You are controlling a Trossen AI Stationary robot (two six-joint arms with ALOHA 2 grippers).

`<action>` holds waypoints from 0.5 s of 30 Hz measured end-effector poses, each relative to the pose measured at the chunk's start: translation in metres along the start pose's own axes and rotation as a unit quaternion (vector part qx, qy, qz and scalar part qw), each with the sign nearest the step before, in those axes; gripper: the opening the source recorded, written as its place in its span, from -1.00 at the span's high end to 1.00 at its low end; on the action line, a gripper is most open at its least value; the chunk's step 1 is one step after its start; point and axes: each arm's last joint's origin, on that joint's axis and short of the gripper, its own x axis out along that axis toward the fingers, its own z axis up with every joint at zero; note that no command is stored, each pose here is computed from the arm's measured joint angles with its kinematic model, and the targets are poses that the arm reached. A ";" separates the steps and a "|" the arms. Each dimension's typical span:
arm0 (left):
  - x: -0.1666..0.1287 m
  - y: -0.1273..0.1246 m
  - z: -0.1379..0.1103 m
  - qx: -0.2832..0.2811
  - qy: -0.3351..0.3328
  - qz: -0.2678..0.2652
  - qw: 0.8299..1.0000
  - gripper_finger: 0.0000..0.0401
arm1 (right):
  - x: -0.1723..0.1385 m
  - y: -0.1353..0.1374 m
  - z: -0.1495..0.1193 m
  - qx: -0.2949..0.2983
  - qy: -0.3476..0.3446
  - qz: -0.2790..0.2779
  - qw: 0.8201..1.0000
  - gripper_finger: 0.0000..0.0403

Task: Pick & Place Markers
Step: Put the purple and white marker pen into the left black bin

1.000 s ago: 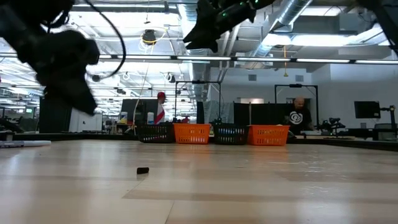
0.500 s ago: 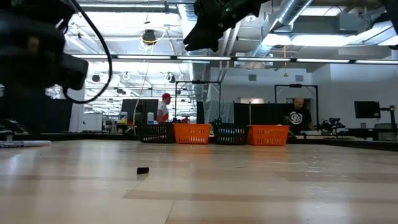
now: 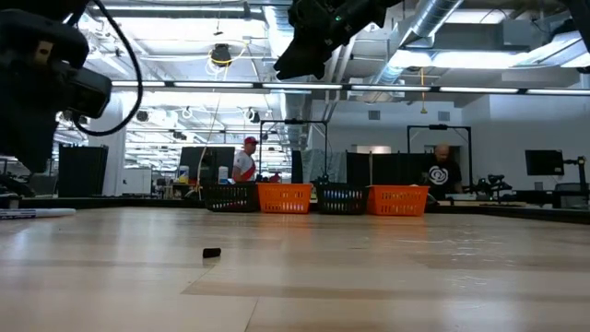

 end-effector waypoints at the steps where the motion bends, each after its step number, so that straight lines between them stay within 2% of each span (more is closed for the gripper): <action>1: -0.002 0.002 -0.001 -0.013 0.005 0.003 1.000 0.62 | 0.000 0.000 0.000 0.000 0.000 0.000 1.000 0.22; 5: -0.005 0.009 -0.005 -0.052 0.040 0.028 0.997 0.68 | 0.000 0.001 0.000 -0.009 0.000 0.001 1.000 0.23; 8: -0.004 0.016 -0.007 -0.065 0.051 0.072 0.994 0.72 | 0.000 0.001 0.000 -0.011 0.000 0.001 1.000 0.24; 11: -0.002 0.021 -0.008 -0.067 0.044 0.111 0.991 0.74 | 0.000 0.001 0.001 -0.014 -0.003 0.001 1.000 0.24; 15: 0.001 0.022 -0.006 -0.056 0.018 0.134 0.989 0.75 | 0.000 0.001 0.001 -0.015 -0.005 0.000 1.000 0.22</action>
